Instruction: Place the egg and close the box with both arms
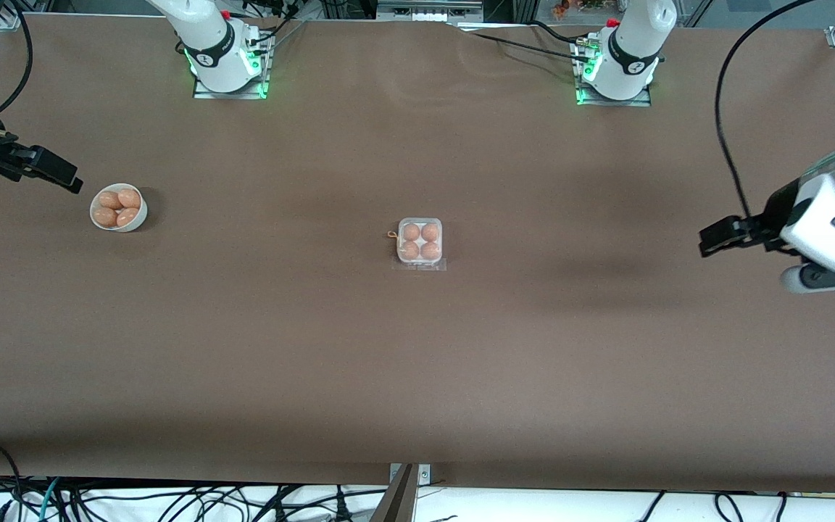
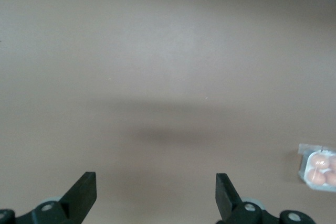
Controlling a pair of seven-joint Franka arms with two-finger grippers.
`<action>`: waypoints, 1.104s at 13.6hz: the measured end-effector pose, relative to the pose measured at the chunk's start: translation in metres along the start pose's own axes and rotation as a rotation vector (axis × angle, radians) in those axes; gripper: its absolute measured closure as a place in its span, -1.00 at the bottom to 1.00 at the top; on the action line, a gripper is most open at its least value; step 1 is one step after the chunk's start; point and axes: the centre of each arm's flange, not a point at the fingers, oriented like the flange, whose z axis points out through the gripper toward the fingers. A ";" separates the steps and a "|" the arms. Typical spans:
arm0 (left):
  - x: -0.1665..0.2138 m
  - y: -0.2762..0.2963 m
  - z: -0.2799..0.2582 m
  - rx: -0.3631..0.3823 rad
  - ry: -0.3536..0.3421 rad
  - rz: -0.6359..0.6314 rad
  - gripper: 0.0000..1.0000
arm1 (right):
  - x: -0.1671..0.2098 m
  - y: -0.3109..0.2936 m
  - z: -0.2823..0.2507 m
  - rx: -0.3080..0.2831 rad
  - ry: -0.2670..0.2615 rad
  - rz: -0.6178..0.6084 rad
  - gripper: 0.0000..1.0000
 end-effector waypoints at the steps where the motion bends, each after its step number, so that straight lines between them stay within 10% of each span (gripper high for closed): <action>1: -0.006 -0.010 -0.002 -0.002 -0.006 0.010 -1.00 | 0.000 0.000 0.000 0.000 0.000 0.000 -1.00; 15: -0.063 -0.035 0.012 -0.021 0.006 0.016 -1.00 | 0.001 0.000 0.002 -0.001 -0.003 0.000 -1.00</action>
